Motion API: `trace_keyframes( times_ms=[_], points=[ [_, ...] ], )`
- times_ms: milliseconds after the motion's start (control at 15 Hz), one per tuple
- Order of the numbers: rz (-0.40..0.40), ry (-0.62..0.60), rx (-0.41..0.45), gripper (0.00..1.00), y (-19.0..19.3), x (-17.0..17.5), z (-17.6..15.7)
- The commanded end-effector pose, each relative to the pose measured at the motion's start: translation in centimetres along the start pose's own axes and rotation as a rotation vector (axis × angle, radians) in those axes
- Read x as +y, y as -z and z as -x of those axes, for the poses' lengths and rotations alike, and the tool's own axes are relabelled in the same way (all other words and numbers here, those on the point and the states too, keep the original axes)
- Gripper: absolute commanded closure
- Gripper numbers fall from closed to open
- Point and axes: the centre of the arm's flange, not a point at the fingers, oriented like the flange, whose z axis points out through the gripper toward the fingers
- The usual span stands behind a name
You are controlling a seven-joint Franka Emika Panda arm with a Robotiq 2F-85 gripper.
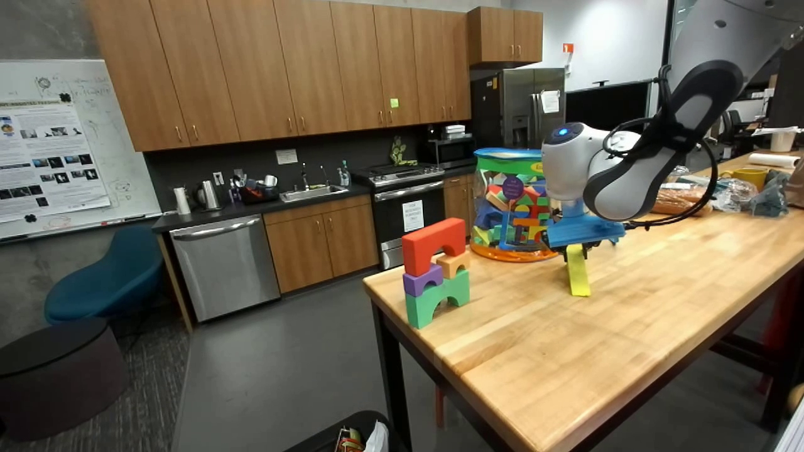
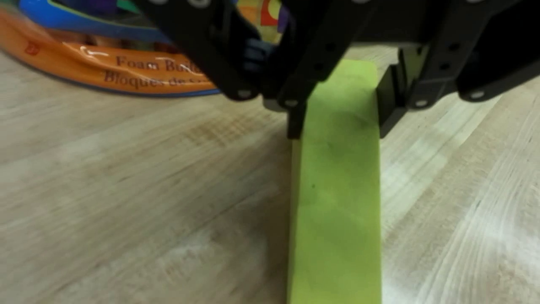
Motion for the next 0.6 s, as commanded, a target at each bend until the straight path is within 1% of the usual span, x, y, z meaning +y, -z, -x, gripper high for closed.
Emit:
trace_keyframes(
  times_ms=[0, 200, 533],
  points=[
    [0.015, 0.011, -0.038, 0.83, 2.9, 0.3, 1.6],
    [0.007, -0.020, -0.055, 0.83, 5.1, 0.1, 2.2],
    [-0.031, -0.085, -0.058, 0.83, 11.1, -0.2, 3.5]
  ],
)
